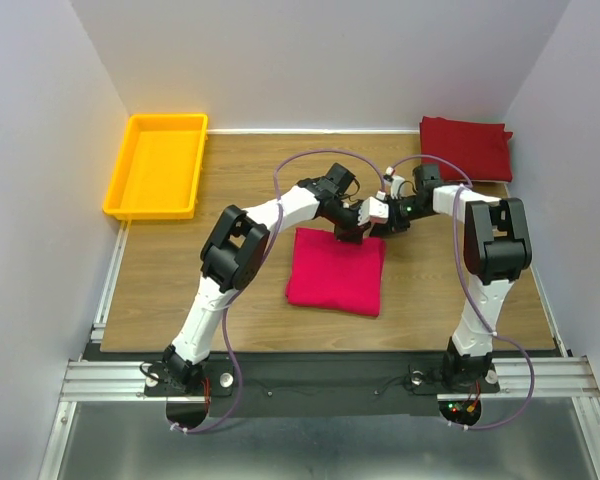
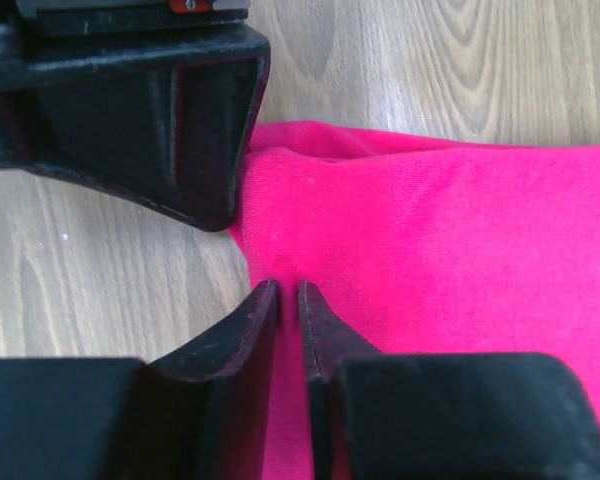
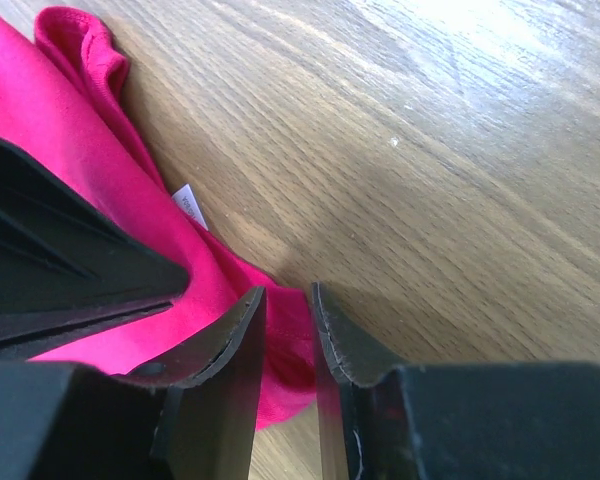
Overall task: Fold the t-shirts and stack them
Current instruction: Fold the tshirt
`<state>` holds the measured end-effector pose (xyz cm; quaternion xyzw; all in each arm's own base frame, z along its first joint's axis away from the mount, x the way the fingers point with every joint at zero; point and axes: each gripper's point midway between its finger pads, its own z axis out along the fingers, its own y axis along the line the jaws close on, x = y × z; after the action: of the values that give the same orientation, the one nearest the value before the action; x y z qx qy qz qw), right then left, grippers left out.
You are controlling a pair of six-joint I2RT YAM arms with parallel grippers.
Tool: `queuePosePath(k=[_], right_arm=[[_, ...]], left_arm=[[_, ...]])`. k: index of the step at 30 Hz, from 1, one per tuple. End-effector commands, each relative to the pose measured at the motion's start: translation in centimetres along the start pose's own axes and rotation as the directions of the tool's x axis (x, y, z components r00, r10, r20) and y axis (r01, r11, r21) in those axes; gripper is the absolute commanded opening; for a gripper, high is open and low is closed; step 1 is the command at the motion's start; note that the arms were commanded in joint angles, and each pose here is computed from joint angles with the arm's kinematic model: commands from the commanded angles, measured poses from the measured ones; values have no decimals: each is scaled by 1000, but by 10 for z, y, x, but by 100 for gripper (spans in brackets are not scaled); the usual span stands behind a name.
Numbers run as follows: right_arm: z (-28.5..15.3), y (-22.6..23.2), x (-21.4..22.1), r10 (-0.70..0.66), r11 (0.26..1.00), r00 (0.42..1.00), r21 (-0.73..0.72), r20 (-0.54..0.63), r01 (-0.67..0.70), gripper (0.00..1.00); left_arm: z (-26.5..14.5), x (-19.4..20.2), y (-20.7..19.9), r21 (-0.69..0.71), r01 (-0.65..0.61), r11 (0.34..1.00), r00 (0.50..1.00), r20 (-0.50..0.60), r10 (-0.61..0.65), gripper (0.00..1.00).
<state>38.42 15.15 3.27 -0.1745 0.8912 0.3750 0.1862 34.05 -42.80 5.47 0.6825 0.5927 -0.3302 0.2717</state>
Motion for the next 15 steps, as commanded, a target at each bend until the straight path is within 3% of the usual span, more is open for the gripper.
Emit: queuePosePath(k=[1,4,15], right_arm=[[7,-6,9,-18,1000,1000,-14,-11,18,31],[9,-9,10,-22,1000,1000,-13,-15,21,30],[17,-13,19,-15,999,999,-32,-36,14,28]], left_arm=[[-7,-32,-2,11,-48,999,997,62,47,16],[-7,-37,-4,10,-64,998,996,66,63,0],[-26,-82,-25,-26,-215,976,967,133,216,0]])
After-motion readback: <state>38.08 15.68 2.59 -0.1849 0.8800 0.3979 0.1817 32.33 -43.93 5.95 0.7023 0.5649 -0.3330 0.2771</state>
